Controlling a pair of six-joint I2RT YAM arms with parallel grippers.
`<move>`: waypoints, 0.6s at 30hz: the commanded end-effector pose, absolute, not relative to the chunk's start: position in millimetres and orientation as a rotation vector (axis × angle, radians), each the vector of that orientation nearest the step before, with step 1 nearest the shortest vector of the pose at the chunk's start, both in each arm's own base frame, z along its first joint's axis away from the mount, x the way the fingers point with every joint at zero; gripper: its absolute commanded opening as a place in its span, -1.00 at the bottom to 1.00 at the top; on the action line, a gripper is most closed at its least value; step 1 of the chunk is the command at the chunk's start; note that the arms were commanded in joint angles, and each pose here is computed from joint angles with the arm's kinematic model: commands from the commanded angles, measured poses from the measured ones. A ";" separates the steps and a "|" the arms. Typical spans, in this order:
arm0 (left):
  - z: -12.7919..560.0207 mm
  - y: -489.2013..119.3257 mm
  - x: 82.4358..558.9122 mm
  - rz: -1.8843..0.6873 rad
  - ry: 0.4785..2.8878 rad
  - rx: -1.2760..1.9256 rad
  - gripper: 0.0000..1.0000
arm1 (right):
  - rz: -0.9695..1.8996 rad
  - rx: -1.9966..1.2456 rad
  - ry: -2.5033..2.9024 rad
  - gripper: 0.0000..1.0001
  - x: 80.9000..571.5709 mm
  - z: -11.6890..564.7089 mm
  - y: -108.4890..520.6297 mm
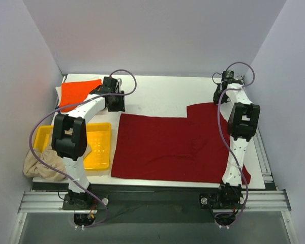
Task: Fold and stack the t-shirts
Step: Grap the side of the flattened tshirt furthest away from the robot with both arms
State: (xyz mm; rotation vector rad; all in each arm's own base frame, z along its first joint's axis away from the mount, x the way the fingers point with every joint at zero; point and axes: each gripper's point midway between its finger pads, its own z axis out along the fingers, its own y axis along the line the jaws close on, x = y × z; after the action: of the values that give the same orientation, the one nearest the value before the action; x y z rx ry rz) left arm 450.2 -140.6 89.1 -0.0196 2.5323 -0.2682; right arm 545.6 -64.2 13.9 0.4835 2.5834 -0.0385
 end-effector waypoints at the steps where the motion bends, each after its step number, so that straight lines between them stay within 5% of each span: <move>1: 94.1 -144.0 477.1 -0.271 2.491 0.044 0.01 | -0.042 0.514 2.654 -1.00 518.8 23.7 -65.6; 18: 33.5 -139.3 493.8 -0.240 2.590 0.014 -0.04 | -0.003 0.505 2.673 -1.00 512.8 23.1 -61.8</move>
State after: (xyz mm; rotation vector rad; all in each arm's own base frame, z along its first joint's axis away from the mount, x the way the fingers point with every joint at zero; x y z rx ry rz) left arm 475.6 -139.1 26.2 0.0113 2.6339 -0.2253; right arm 538.7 -63.2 14.0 0.4972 2.6005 -0.0031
